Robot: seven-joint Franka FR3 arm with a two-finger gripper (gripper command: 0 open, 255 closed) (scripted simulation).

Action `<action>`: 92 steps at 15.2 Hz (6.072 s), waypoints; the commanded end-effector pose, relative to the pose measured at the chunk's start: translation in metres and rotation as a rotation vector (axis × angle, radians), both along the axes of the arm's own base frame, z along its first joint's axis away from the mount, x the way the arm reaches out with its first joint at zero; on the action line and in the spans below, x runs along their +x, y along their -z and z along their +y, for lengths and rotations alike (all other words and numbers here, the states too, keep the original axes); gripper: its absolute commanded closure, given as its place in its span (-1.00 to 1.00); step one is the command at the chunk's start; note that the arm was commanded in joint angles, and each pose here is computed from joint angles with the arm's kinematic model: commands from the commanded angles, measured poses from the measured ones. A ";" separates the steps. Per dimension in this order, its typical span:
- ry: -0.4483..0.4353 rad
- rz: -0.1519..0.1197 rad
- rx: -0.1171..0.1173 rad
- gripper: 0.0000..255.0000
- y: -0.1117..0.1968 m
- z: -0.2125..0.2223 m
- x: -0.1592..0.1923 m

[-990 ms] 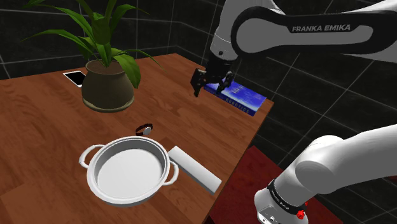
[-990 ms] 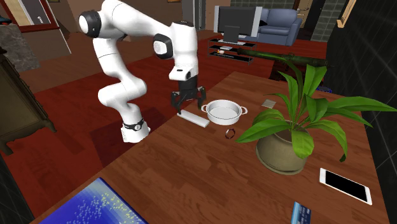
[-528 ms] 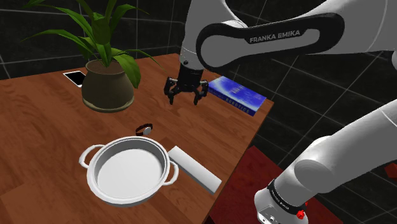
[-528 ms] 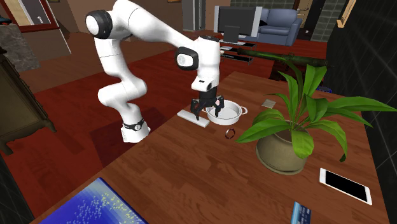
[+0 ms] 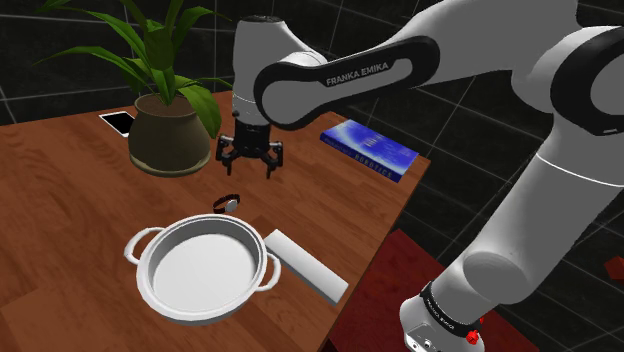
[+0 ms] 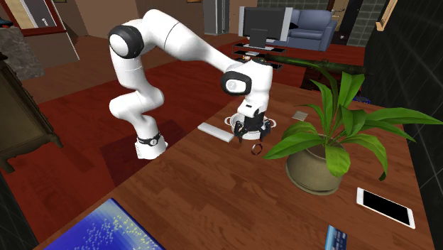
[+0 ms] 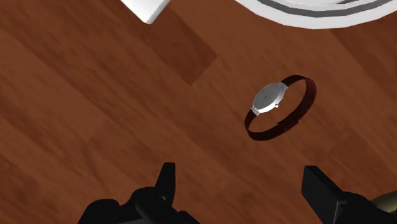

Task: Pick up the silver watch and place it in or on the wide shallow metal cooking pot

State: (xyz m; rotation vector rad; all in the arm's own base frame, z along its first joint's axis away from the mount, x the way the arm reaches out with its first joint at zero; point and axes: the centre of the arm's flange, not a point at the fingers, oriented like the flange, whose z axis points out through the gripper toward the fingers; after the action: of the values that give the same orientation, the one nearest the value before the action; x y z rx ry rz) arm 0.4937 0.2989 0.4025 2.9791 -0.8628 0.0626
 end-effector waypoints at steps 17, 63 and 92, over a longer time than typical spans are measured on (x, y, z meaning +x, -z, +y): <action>0.055 0.010 0.001 -1.00 0.062 0.019 0.019; 0.055 0.010 0.001 1.00 -0.073 0.118 -0.120; 0.055 0.010 0.001 -1.00 0.011 0.125 -0.130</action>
State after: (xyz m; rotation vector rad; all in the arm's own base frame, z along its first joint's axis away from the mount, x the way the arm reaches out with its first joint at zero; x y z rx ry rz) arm 0.3638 0.4244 0.3912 2.9522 -0.9429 0.0449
